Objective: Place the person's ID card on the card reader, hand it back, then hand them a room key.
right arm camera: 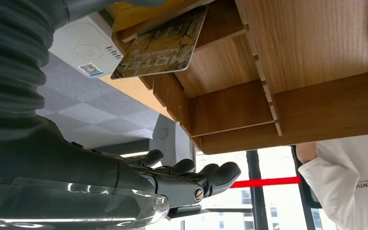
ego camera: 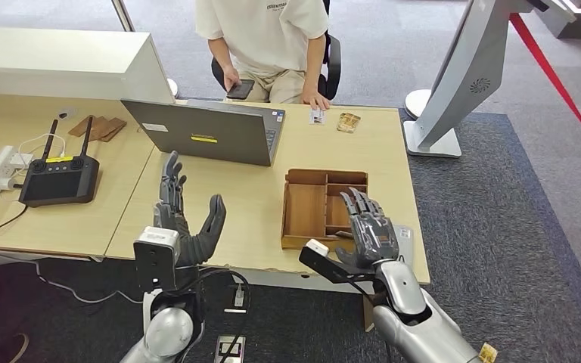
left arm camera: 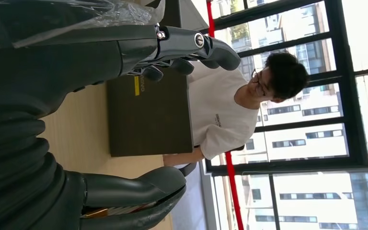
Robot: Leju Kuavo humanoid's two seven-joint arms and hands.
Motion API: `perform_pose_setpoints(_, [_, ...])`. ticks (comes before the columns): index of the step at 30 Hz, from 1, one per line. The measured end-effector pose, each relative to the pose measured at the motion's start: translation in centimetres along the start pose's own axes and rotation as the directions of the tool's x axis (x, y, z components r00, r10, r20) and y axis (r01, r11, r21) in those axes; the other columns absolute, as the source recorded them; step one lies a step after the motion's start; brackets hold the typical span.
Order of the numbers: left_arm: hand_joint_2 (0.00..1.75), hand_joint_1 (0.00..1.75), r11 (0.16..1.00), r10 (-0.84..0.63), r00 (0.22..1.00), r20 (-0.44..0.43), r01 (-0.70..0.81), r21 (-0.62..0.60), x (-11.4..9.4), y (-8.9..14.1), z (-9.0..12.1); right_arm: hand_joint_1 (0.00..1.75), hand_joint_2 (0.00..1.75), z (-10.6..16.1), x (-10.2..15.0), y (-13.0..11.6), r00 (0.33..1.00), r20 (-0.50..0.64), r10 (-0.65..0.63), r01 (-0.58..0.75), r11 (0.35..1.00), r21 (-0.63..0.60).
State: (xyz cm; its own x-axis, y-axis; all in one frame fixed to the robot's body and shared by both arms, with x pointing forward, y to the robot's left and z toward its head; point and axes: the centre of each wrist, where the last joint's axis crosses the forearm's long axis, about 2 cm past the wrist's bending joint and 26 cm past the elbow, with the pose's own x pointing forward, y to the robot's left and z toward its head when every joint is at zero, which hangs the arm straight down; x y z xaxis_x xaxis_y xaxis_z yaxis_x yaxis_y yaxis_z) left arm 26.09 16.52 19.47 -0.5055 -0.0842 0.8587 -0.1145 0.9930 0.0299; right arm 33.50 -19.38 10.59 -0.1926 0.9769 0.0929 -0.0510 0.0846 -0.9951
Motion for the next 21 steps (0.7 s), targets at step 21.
perform_pose_setpoints(21, [1.75, 0.00, 1.000, -0.004, 1.000, -0.003, 0.004, -0.009, -0.2, -0.2, 0.2, 0.00, 1.75, -0.1, -1.0, 1.6, 0.999, -0.046, 0.016, -0.014, 0.998, 0.054])
